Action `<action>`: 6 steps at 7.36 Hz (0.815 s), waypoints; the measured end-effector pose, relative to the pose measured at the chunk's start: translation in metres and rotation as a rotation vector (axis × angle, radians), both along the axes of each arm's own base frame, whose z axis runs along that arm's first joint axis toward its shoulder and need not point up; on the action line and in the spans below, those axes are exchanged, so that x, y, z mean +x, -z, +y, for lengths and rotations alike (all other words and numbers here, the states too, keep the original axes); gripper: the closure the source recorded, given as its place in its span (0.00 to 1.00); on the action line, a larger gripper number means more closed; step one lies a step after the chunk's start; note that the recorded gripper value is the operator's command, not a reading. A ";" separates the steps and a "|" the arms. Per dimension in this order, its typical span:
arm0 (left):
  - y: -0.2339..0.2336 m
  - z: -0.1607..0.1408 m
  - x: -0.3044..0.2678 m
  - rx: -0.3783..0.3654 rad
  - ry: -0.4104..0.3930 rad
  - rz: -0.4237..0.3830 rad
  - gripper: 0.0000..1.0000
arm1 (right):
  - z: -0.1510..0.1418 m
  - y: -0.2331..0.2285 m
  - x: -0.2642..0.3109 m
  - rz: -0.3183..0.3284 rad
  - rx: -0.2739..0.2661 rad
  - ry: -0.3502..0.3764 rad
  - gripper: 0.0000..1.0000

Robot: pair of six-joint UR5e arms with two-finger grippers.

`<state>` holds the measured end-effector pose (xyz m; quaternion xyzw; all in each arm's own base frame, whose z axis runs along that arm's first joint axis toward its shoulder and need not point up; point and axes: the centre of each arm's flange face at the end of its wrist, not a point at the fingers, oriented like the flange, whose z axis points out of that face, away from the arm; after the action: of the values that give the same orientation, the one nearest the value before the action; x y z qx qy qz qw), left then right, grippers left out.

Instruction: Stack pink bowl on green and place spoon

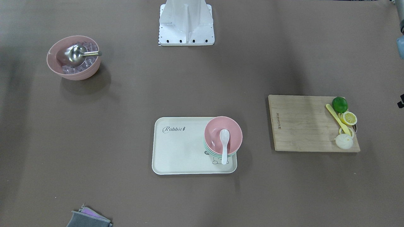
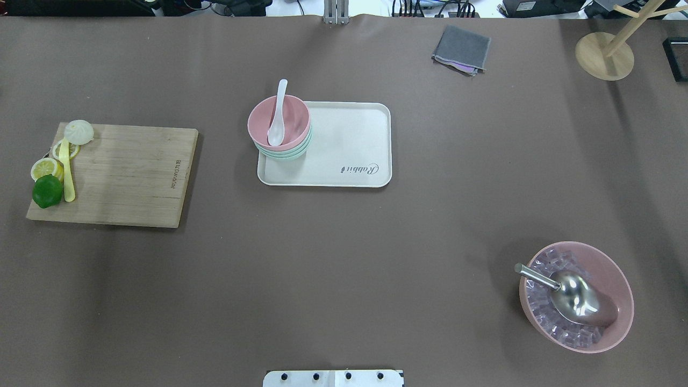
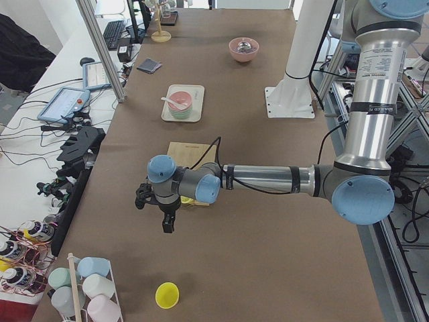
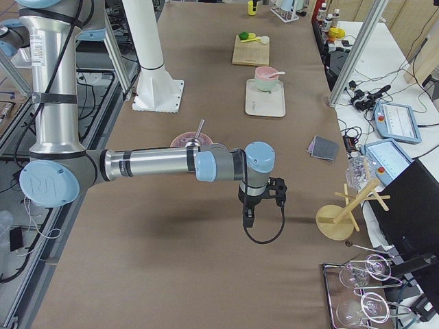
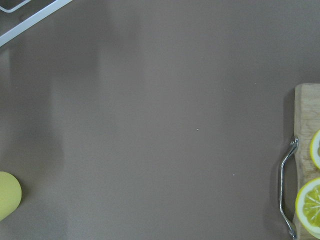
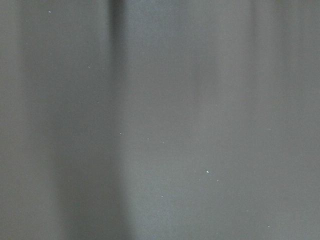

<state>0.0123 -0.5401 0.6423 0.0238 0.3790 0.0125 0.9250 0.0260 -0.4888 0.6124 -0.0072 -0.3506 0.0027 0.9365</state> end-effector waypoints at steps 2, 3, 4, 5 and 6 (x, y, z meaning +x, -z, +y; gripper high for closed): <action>0.025 0.003 -0.014 0.000 -0.022 0.047 0.01 | 0.000 0.002 -0.001 -0.009 -0.006 -0.008 0.00; 0.034 0.007 -0.021 0.002 -0.027 0.049 0.01 | 0.000 0.002 -0.001 -0.020 -0.008 -0.008 0.00; 0.037 0.009 -0.025 0.002 -0.026 0.044 0.01 | 0.000 0.003 -0.002 -0.032 -0.010 -0.008 0.00; 0.036 0.011 -0.029 0.007 -0.027 0.029 0.01 | 0.000 0.003 -0.003 -0.040 -0.011 -0.007 0.00; 0.033 0.012 -0.034 0.013 -0.027 0.007 0.01 | 0.000 0.005 -0.004 -0.052 -0.011 -0.007 0.00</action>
<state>-0.0222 -0.5282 0.6091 0.0248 0.3825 0.0273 0.9232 0.0222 -0.4890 0.6078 -0.0110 -0.3748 0.0076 0.9270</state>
